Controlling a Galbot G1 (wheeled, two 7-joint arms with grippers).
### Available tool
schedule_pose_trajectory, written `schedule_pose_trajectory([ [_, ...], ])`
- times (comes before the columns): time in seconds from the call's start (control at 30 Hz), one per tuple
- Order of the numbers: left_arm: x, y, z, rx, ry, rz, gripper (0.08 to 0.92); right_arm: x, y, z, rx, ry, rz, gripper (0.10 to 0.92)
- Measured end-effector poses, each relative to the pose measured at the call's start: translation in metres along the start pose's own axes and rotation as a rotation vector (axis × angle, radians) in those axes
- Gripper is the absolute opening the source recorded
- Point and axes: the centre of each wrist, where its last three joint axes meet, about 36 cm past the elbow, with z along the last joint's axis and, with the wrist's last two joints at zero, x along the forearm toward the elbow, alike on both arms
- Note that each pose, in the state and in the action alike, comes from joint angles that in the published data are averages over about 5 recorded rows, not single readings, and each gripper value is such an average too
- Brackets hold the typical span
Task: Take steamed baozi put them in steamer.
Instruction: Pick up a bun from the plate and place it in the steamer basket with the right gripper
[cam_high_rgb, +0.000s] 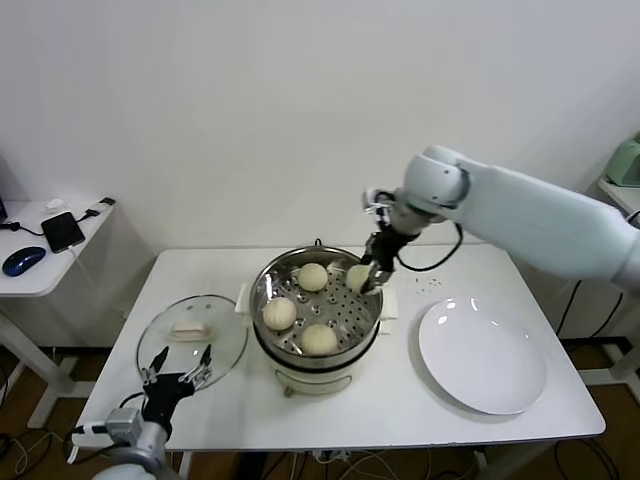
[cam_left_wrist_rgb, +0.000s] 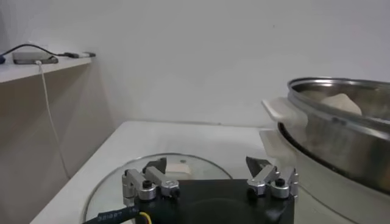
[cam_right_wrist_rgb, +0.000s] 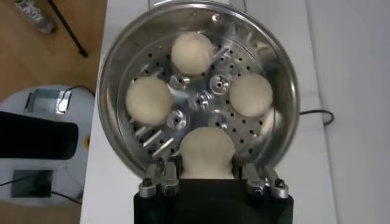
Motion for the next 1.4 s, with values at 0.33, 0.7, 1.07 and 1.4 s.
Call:
schedule_pose_trajectory([
  [0.33, -0.001, 0.004, 0.001, 0.012, -0.003, -0.010, 0.823, -0.044, -0.009, -0.030, 0.009, 0.073, 0.011, 0.552],
  [0.7, -0.003, 0.004, 0.002, 0.014, -0.002, -0.009, 0.823, -0.075, -0.018, -0.037, 0.007, 0.124, 0.044, 0.563],
  [1.07, 0.000, 0.002, 0.003, 0.014, 0.000, -0.009, 0.823, -0.086, -0.016, -0.030, 0.006, 0.140, 0.044, 0.638],
  [1.4, 0.004, -0.002, 0.003, 0.018, -0.002, -0.010, 0.823, -0.075, -0.011, -0.020, 0.001, 0.108, 0.063, 0.820],
])
